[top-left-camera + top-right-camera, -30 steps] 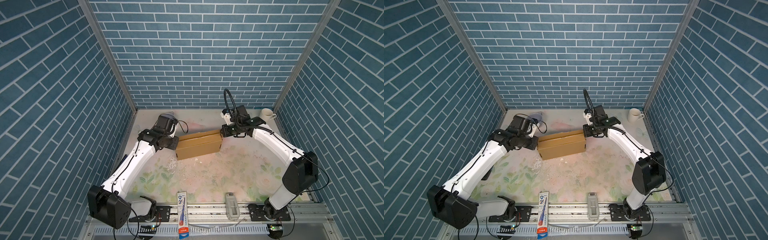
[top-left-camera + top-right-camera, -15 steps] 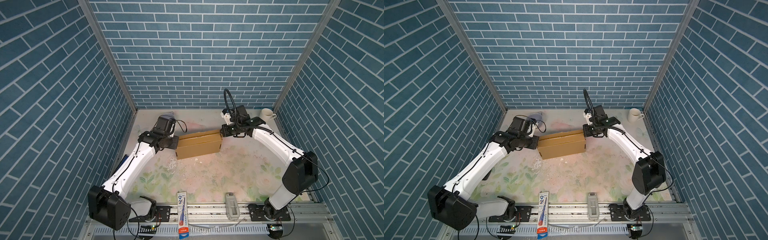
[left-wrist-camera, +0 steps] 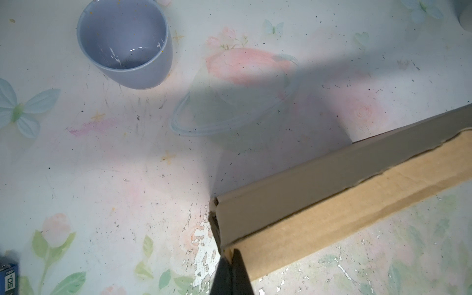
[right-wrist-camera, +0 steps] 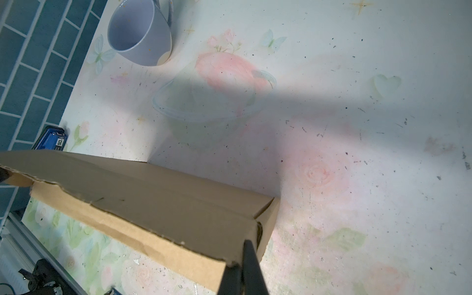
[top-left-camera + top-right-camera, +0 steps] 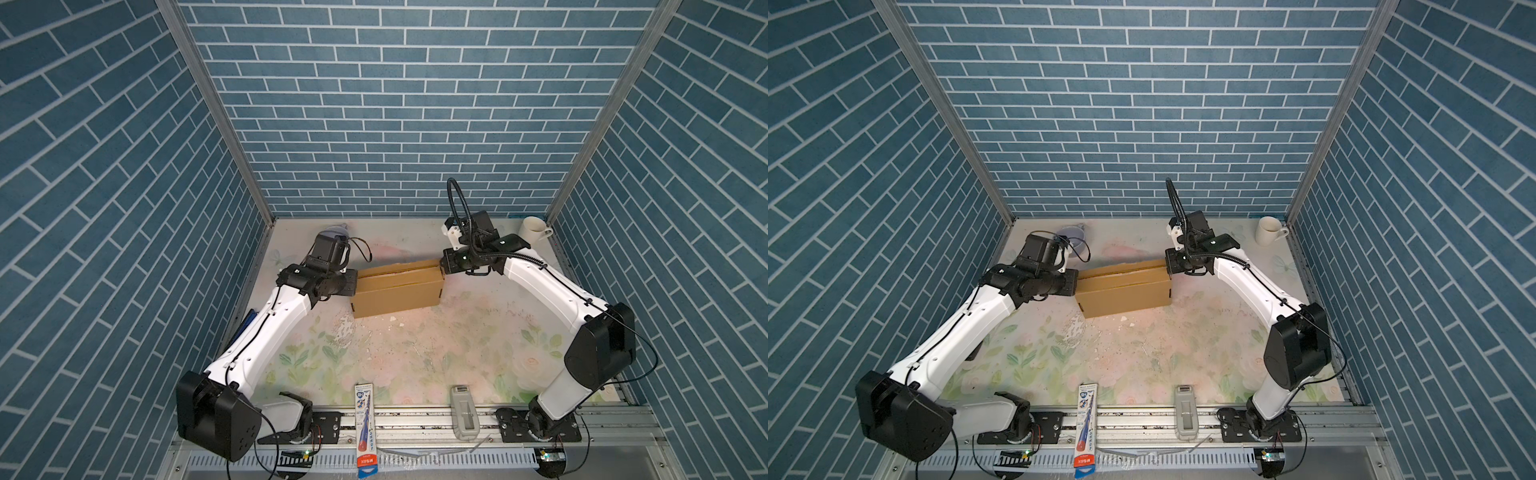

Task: Assemble paper box
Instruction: Fold and tuck the lid into the gap.

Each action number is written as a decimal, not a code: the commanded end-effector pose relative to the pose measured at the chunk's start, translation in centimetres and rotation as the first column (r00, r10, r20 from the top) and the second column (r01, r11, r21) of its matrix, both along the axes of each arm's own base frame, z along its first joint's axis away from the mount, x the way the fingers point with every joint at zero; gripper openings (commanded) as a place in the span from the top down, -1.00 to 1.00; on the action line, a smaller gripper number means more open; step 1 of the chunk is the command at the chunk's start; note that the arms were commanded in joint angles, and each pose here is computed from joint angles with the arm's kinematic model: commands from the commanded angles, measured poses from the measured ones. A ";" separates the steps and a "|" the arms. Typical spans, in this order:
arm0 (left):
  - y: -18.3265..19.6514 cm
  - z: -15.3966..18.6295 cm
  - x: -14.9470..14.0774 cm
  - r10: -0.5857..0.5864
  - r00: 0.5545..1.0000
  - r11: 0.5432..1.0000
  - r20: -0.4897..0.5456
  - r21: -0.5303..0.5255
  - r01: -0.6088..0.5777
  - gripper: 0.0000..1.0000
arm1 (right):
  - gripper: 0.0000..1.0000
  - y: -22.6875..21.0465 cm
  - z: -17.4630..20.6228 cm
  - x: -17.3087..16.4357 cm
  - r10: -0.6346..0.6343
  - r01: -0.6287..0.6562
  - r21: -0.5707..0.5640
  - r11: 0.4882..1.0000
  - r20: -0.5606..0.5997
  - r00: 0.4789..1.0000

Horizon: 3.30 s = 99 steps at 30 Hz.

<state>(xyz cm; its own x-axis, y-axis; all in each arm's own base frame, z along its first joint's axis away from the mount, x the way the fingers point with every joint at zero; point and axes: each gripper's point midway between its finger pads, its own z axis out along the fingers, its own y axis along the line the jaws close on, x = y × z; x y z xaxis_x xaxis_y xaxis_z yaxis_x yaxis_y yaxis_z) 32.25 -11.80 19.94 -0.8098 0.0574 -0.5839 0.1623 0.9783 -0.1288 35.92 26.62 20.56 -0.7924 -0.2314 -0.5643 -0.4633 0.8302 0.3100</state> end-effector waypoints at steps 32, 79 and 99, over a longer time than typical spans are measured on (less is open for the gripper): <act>0.2 -2.7 -1.2 0.030 0.998 0.999 0.054 0.023 -0.031 1.00 | 0.93 1.5 0.3 -2.3 -0.035 0.037 0.050 0.998 -0.047 0.998; 1.9 -5.8 -1.8 0.114 0.984 0.993 0.136 0.019 -0.117 1.00 | -0.30 1.3 0.8 -0.9 -0.213 0.310 0.367 0.877 -0.281 0.936; 1.5 -8.1 -2.2 0.115 0.983 0.991 0.143 0.047 -0.123 1.00 | -0.32 0.5 -2.3 -2.7 -0.228 0.353 0.374 0.858 -0.339 0.913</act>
<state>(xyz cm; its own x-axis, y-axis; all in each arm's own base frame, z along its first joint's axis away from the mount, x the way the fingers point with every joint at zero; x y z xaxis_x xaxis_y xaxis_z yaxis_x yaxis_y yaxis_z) 32.87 -10.85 17.48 -0.5809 -0.0611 -0.8117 0.0504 0.9926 -0.1107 33.89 27.21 18.80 -0.9164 0.2230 -0.3324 -0.0911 0.6925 0.7156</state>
